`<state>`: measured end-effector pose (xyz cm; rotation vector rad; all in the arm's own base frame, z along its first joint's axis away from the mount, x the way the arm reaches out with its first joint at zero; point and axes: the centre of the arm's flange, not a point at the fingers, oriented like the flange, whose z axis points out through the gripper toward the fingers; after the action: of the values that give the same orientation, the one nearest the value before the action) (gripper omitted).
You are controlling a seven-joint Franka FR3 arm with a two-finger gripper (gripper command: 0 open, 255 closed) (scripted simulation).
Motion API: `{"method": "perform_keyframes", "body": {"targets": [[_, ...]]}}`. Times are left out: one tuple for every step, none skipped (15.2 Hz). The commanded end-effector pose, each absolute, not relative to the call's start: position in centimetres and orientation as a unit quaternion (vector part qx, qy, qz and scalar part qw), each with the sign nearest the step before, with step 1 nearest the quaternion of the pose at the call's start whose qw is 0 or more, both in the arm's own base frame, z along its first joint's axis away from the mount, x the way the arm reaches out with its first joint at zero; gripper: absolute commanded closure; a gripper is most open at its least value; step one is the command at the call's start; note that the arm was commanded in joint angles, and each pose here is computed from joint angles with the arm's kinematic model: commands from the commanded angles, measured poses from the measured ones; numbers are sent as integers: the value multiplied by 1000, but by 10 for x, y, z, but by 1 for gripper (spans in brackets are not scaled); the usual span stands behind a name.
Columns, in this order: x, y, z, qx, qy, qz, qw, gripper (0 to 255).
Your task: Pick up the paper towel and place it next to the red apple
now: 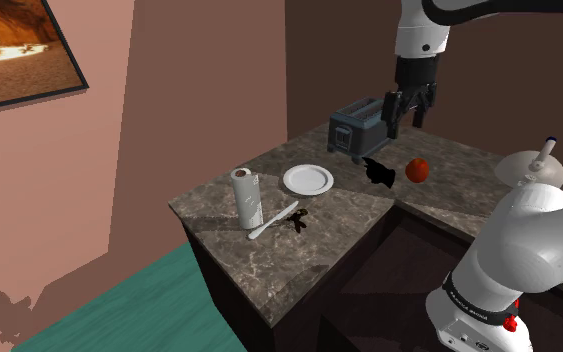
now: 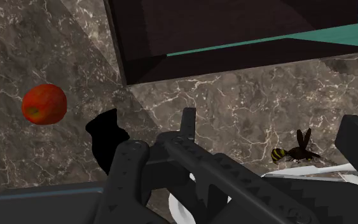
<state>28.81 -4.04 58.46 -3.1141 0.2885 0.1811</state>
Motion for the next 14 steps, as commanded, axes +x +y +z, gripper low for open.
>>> {"method": "perform_keyframes", "body": {"targets": [[288,-40,585,-994,92,58,4,0],[298,-33,580,-994,91,56,4,0],[307,-25,576,-995,90,54,3,0],[316,-18,571,-995,89,52,2,0],[326,-10,567,-995,87,49,1,0],[335,-2,563,-995,86,47,0,0],[345,5,558,-995,85,45,-1,0],[354,13,554,-996,84,43,-2,0],[364,21,550,-996,83,41,-3,0],[373,28,545,-996,82,39,-4,0],[383,36,541,-996,81,37,-5,0],[392,44,537,-996,79,35,-6,0],[402,52,533,-996,78,33,-7,0],[411,59,529,-997,77,31,-8,0]]}}
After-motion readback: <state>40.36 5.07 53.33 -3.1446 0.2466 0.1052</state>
